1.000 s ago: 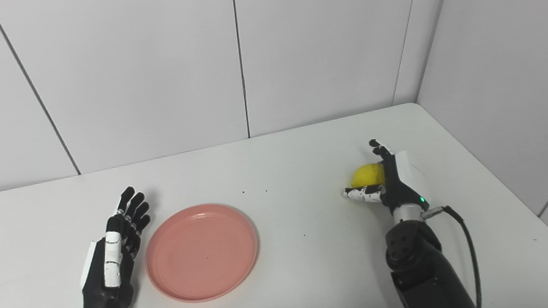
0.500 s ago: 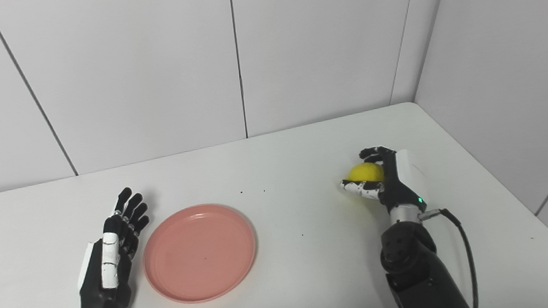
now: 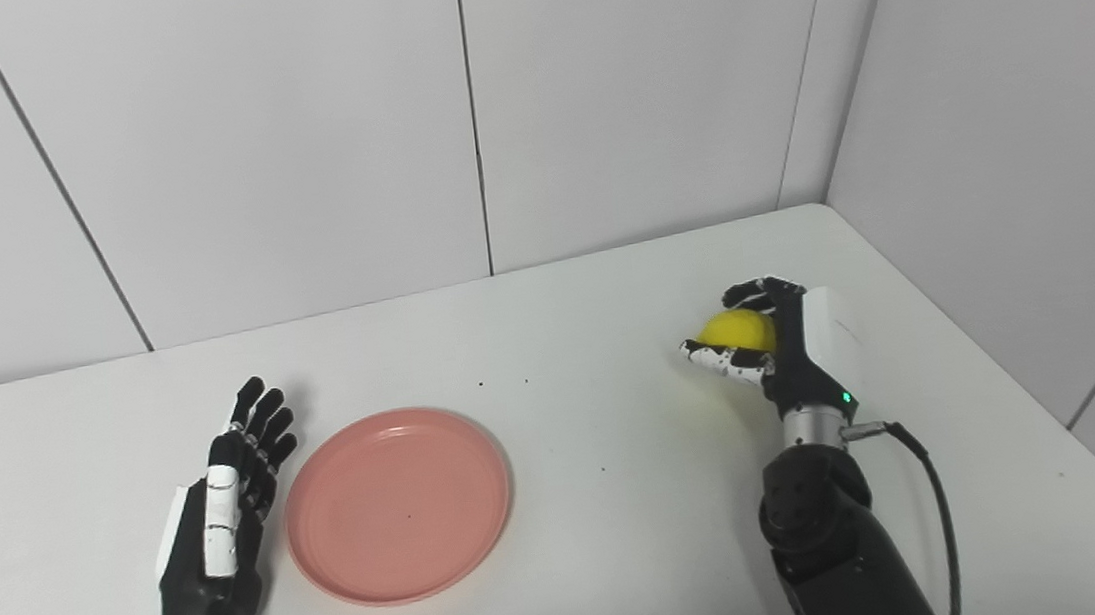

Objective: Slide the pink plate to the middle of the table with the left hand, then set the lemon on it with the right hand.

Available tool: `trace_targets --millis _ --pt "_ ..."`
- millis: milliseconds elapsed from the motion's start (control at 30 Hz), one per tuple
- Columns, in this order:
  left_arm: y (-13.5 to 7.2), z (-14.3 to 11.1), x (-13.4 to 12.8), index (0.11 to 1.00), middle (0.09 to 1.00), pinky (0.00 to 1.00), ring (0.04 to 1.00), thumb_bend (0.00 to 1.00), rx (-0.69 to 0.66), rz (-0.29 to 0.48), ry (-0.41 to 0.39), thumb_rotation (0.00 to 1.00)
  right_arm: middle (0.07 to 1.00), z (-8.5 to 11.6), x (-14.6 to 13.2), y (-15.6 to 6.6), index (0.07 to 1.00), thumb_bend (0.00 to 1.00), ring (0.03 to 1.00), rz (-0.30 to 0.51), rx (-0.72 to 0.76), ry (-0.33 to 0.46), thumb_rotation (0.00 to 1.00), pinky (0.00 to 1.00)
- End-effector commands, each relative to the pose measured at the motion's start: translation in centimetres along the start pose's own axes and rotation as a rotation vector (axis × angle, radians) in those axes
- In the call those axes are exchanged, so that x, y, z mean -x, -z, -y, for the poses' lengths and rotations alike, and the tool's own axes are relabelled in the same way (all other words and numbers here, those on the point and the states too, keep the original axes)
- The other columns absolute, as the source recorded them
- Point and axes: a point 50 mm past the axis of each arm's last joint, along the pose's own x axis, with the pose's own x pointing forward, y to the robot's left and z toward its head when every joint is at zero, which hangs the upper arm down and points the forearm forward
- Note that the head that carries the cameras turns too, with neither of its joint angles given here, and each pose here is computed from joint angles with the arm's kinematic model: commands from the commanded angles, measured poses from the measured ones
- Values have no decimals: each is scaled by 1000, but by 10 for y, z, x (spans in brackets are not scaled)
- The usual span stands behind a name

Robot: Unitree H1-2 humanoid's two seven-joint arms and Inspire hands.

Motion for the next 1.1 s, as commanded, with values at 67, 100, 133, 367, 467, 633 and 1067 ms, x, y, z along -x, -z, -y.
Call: trace_targets --millis 67,100,133,367,467,633,1067 --pt "3 11 3 949 958 947 952 661 13 -3 -4 1000 505 13 -5 -23 501 495 432 151 -81 82 0 330" --pt "4 13 4 949 957 946 951 664 12 -6 -6 1000 514 13 -3 -27 511 493 414 182 -97 81 0 313" --pt "4 15 4 950 958 952 953 671 11 -8 -7 1000 488 13 -2 -29 496 498 446 203 -109 80 0 351" --pt "4 28 2 961 968 972 967 659 2 -8 -16 1000 425 7 18 -64 507 515 443 351 -179 -32 0 134" --pt "1 29 1 971 974 983 972 651 6 -7 -36 1000 449 1 27 -79 501 517 443 393 -205 -77 0 149" --pt "-4 31 -1 981 983 1000 978 639 -3 -15 -62 1000 493 -10 37 -103 476 517 443 459 -266 -146 0 169" --pt "-6 34 -3 975 982 1000 989 603 -7 -12 -99 1000 437 -45 58 -157 502 515 443 580 -359 -297 0 126"
